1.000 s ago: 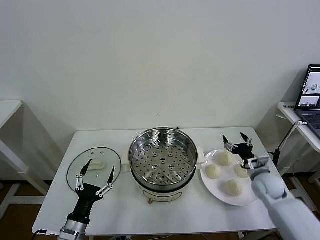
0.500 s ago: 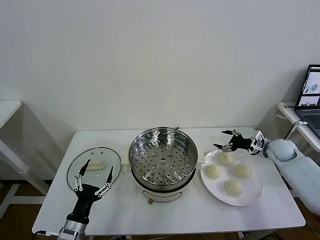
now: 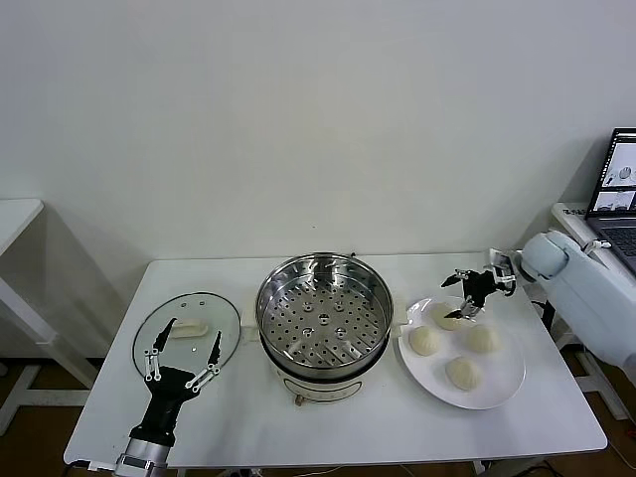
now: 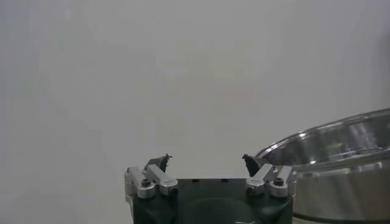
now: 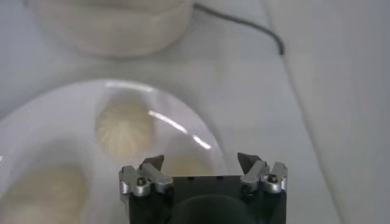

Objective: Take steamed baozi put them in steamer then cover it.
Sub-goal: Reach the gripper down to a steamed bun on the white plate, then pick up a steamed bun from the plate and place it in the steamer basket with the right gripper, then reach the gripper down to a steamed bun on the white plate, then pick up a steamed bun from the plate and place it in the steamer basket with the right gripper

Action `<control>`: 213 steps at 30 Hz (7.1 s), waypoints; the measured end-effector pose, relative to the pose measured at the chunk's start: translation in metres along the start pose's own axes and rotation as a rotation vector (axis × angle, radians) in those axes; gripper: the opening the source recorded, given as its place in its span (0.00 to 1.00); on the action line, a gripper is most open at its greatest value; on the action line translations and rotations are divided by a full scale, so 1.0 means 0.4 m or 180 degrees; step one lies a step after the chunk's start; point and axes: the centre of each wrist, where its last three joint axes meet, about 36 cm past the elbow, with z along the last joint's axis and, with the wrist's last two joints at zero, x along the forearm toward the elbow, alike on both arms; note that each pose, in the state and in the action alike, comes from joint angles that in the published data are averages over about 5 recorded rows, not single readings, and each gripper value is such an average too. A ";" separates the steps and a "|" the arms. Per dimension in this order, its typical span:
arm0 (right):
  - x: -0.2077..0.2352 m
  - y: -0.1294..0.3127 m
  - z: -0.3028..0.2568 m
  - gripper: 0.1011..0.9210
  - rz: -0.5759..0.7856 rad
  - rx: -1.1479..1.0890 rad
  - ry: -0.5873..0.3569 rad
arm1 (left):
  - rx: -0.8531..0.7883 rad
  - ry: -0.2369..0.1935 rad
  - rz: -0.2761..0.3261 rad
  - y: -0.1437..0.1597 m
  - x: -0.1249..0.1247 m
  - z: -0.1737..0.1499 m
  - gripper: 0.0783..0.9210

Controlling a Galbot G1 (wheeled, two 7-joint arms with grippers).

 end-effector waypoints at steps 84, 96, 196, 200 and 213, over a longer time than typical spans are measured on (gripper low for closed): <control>-0.002 -0.062 -1.014 0.70 -0.0601 0.4823 0.0189 | -0.0044 -0.0092 -0.0064 0.015 -0.005 0.006 0.88; -0.063 -0.050 -1.031 0.81 -0.0675 0.4888 0.0195 | -0.0049 -0.0108 -0.0097 0.017 -0.007 0.009 0.88; 0.202 -0.061 -0.435 0.62 -0.0406 0.0732 0.0328 | -0.0059 -0.0174 -0.0148 0.015 -0.020 0.004 0.88; 0.284 -0.085 -0.552 0.62 -0.0386 0.0958 0.0271 | -0.0047 -0.0185 -0.0140 0.010 -0.022 0.001 0.88; 0.269 -0.044 -0.902 0.62 -0.0601 0.1378 0.0095 | -0.0027 -0.0208 -0.0139 0.003 -0.031 0.003 0.88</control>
